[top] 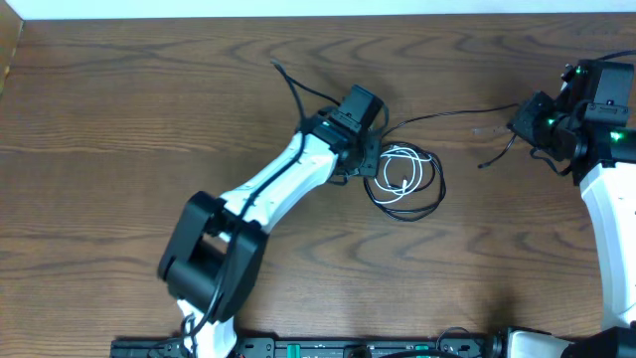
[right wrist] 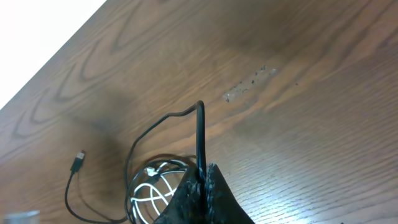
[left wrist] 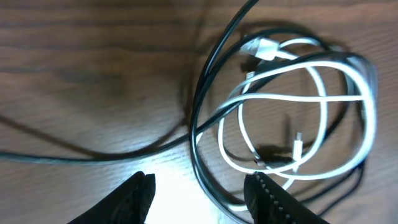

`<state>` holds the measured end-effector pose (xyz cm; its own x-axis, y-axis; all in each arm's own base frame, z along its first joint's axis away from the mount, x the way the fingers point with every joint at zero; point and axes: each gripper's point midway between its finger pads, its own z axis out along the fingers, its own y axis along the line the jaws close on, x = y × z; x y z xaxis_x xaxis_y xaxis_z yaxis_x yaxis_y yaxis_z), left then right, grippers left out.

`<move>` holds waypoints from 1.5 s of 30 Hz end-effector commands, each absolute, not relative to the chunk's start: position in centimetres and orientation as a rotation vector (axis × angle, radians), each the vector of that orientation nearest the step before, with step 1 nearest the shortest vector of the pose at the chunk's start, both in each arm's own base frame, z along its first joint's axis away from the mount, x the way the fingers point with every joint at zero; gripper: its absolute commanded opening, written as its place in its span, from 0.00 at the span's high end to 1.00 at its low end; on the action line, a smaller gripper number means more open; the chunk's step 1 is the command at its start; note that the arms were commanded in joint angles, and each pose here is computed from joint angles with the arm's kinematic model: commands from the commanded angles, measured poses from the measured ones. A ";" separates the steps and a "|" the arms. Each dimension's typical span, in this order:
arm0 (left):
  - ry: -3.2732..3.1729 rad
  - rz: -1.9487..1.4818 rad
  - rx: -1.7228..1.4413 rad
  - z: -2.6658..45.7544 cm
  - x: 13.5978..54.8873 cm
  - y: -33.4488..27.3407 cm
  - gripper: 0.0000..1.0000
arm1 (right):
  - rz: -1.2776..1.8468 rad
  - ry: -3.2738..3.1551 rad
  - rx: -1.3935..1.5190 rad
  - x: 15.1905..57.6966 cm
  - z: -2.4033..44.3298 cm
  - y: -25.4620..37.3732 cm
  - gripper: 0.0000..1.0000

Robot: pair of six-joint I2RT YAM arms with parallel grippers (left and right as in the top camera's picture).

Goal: Untangle cables

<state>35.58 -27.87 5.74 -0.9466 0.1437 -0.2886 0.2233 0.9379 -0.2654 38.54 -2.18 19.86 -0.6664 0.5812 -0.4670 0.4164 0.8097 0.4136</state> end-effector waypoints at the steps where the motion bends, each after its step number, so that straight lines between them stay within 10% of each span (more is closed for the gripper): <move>1: 2.857 -0.411 0.289 3.4 35.5 -28.2 0.55 | 0.339 2.403 0.716 38.5 19.7 -2.5 0.99; 35: 2.842 -0.443 0.185 3.4 36.6 -28.6 0.93 | 0.334 2.418 0.711 38.3 19.4 -2.4 0.92; 40: 2.674 -0.530 0.237 10.5 37.6 -29.2 0.92 | 0.332 2.430 0.717 38.5 18.9 -2.5 0.70; 45: 2.486 -0.622 0.242 18.4 37.6 -29.1 0.92 | 0.361 2.452 0.711 38.8 18.2 -2.0 0.19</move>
